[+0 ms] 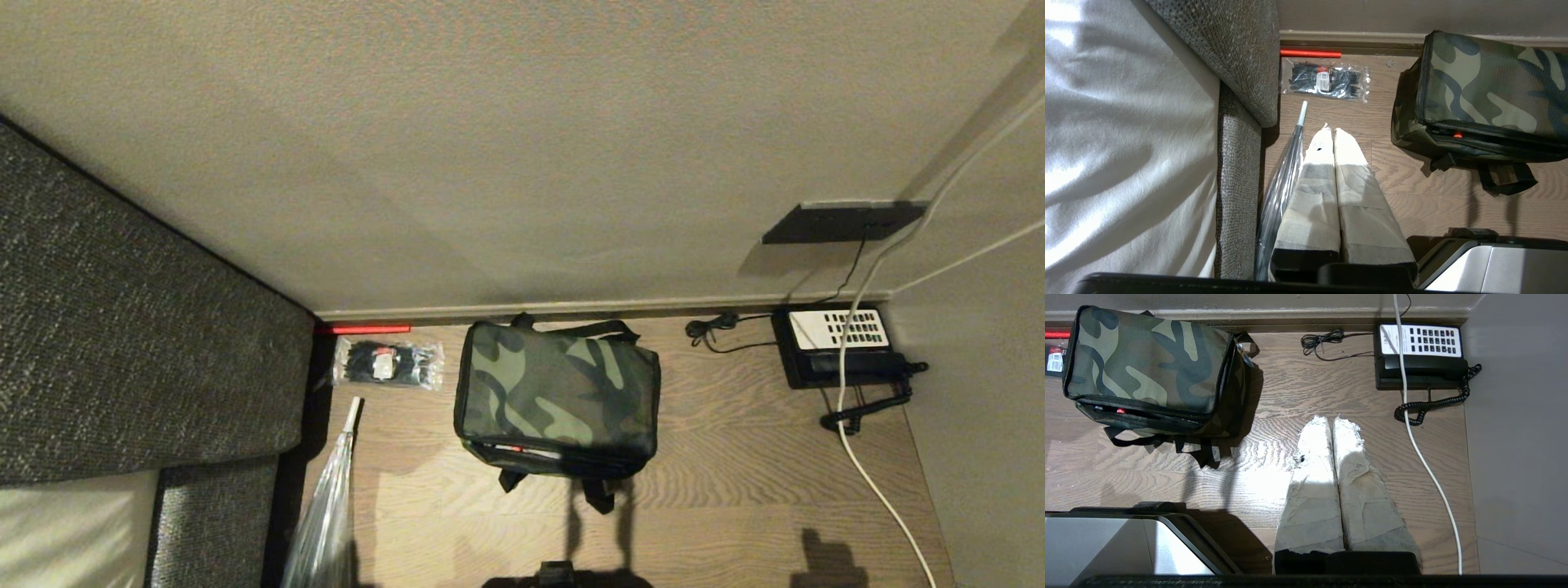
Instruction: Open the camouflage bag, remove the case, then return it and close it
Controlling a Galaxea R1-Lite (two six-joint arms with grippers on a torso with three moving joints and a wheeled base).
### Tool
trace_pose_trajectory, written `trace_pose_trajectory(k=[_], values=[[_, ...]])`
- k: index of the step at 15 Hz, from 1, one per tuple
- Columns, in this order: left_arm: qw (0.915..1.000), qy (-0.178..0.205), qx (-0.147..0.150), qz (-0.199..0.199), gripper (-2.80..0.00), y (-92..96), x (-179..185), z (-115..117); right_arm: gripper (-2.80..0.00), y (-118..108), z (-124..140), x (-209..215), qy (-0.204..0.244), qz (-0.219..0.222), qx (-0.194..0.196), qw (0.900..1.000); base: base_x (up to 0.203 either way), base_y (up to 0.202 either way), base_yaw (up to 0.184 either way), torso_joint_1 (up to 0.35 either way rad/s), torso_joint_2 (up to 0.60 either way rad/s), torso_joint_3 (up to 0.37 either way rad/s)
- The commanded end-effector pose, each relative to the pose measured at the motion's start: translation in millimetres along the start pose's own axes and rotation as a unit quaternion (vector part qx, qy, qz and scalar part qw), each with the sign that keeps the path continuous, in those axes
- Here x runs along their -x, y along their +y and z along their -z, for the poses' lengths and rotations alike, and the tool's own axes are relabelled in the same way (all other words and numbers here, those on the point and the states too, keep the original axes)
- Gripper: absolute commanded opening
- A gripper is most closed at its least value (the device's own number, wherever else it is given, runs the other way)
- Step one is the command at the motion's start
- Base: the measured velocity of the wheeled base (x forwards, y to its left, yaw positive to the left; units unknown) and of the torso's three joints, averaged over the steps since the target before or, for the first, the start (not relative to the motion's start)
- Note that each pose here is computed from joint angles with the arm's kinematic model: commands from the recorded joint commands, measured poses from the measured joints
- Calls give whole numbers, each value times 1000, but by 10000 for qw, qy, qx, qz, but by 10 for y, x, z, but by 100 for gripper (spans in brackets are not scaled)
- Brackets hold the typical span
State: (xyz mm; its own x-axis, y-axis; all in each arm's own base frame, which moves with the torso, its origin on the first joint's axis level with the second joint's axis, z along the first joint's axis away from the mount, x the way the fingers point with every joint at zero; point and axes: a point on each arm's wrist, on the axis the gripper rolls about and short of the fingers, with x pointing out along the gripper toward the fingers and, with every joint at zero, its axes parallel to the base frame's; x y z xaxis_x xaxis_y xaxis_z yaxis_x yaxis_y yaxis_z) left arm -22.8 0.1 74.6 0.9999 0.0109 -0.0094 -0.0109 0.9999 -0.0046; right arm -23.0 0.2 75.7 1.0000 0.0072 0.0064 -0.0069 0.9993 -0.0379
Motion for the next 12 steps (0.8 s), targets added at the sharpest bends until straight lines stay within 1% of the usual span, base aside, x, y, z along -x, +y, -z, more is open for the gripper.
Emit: trace_pose_trajectory(k=[1,4,12], values=[[10000,-3,22,-7,-280,0,-1,3,-280,0,6,0,4,-3,2,10000,0,0,0,0,0,0],[10000,-9,23,-7,-280,0,-2,4,-280,0,1,1,-6,-2,2,10000,0,0,0,5,2,52],[10000,-9,46,-7,-280,0,-2,4,-280,0,4,0,0,-3,2,10000,0,0,0,3,2,192]])
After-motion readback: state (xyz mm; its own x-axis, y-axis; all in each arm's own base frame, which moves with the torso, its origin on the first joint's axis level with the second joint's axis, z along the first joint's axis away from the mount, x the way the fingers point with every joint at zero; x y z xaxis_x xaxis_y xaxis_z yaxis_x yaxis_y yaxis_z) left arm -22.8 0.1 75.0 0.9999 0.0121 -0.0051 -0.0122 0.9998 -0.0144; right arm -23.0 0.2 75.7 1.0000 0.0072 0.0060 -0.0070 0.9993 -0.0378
